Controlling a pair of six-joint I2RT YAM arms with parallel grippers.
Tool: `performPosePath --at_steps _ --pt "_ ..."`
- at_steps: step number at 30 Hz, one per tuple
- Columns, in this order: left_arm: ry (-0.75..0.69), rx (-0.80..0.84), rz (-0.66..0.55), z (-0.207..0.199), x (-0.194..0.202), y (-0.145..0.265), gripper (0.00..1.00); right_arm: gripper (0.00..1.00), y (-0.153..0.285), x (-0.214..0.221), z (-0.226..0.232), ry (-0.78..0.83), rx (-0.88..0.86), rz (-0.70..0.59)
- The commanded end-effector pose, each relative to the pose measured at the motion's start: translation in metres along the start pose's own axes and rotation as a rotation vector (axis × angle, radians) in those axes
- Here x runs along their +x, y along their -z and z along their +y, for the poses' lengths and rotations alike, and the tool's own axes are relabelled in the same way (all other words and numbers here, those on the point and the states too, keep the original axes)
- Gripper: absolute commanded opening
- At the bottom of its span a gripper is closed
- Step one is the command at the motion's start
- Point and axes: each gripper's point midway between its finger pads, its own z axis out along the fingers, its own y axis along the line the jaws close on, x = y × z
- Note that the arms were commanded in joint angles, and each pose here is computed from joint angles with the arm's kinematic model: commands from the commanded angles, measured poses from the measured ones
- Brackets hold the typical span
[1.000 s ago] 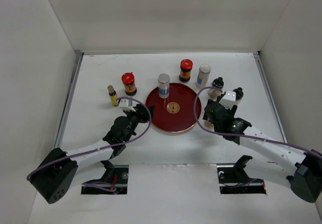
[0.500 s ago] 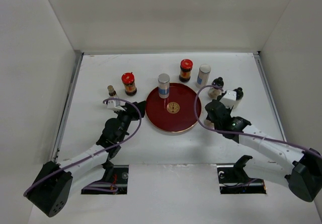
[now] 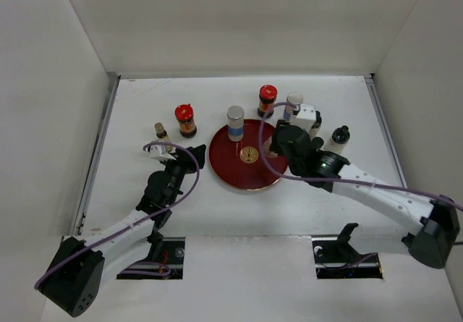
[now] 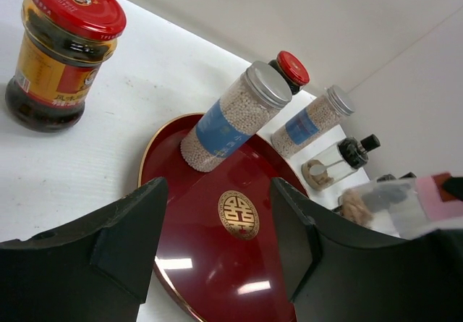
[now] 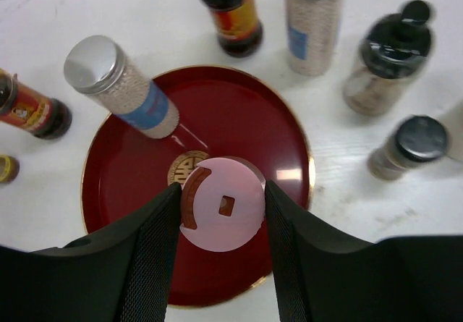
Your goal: Organize the condiment bottles
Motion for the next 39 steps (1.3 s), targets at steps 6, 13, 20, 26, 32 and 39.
performPosePath --at_steps 6,13,20,26,32,39 --pt "0.027 0.011 -0.029 -0.002 -0.008 0.000 0.57 0.36 -0.075 -0.018 0.083 0.063 -0.118 -0.092" --pt "0.024 0.003 -0.026 0.001 -0.007 -0.001 0.58 0.36 -0.135 -0.020 0.085 0.079 -0.076 -0.104" --pt "0.022 0.001 -0.014 0.001 -0.004 -0.003 0.59 0.39 -0.172 -0.007 0.079 0.063 -0.078 -0.071" --pt "0.015 0.001 -0.011 0.002 -0.004 -0.003 0.60 0.43 -0.180 0.008 0.082 0.056 -0.089 -0.038" --pt "0.006 -0.014 0.006 0.005 0.001 -0.007 0.61 0.66 -0.177 0.005 0.081 0.037 -0.088 -0.053" --pt "-0.013 -0.029 0.004 0.008 0.001 -0.008 0.61 0.81 -0.144 -0.027 0.078 -0.004 -0.126 -0.114"
